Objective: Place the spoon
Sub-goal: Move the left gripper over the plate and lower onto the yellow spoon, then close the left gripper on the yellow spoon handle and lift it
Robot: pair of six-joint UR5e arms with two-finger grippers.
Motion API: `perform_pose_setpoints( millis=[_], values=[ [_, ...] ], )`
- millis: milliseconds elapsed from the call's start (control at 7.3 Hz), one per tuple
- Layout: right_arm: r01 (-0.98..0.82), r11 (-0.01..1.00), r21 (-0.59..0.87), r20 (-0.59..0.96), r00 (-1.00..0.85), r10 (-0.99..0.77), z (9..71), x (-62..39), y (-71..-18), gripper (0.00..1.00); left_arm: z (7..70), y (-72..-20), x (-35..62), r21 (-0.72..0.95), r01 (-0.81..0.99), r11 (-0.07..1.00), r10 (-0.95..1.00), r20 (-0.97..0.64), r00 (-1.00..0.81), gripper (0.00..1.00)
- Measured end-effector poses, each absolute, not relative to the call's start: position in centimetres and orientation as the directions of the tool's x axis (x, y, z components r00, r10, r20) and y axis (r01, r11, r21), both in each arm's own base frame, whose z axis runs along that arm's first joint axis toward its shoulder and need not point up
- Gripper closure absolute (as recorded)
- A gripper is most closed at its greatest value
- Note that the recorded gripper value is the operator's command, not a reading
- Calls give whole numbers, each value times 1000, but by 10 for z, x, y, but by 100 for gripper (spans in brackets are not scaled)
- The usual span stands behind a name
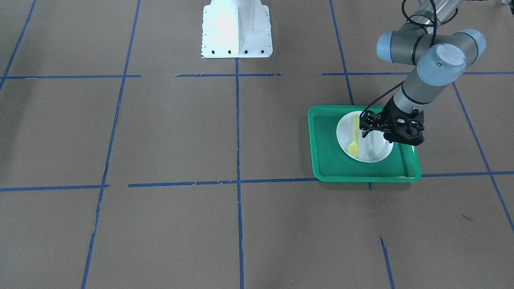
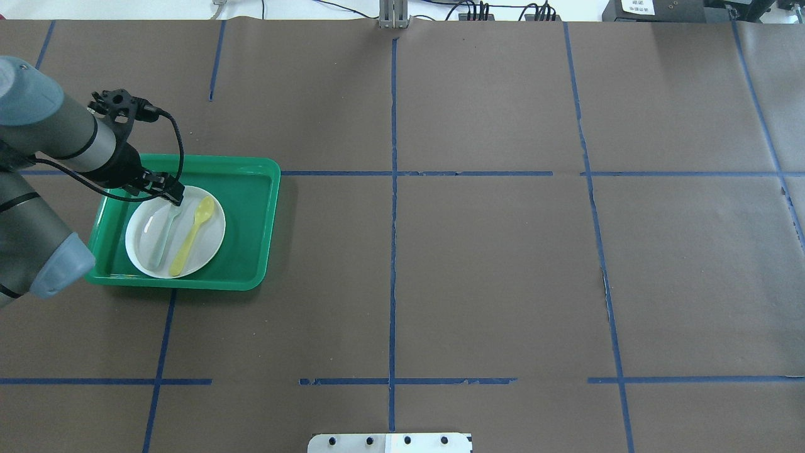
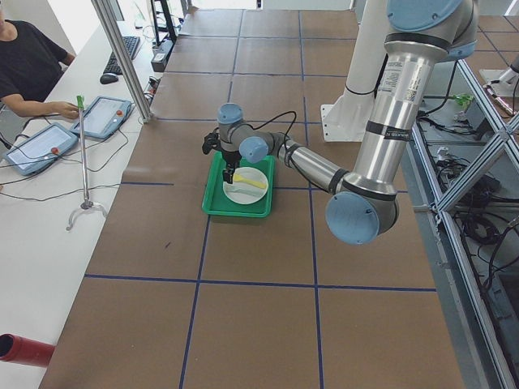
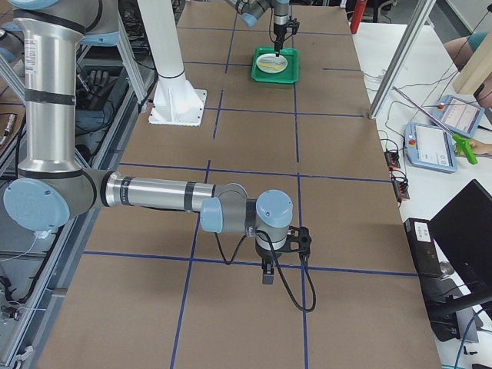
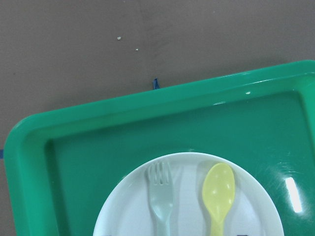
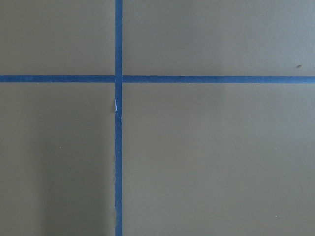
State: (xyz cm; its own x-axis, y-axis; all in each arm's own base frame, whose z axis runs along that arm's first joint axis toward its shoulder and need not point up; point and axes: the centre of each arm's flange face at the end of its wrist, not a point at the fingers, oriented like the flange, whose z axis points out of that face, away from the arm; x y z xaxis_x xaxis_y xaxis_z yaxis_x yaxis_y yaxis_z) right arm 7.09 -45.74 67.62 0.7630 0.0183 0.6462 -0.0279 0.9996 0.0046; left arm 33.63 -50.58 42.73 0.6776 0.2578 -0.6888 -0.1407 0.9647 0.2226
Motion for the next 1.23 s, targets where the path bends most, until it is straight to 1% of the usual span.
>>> perform_pose_setpoints(
  millis=[411,822,959,1096,1233],
  values=[
    [-28,1000,5,646,763,18,676,71,-457,0,436,-501,377,187,-176,966,257,-684,683,30],
    [-28,1000,5,646,763,18,676,71,-457,0,436,-494,394,173,-192,966,258,-686,680,36],
    [-28,1000,5,646,763,18,676,71,-457,0,438,-493,396,170,-196,966,259,-685,681,42],
    [-28,1000,4,646,763,18,676,71,-457,0,439,-492,397,170,-198,965,260,-684,681,60],
    [-28,1000,5,646,763,18,676,71,-457,0,439,-491,397,170,-198,965,260,-684,682,82]
  ],
)
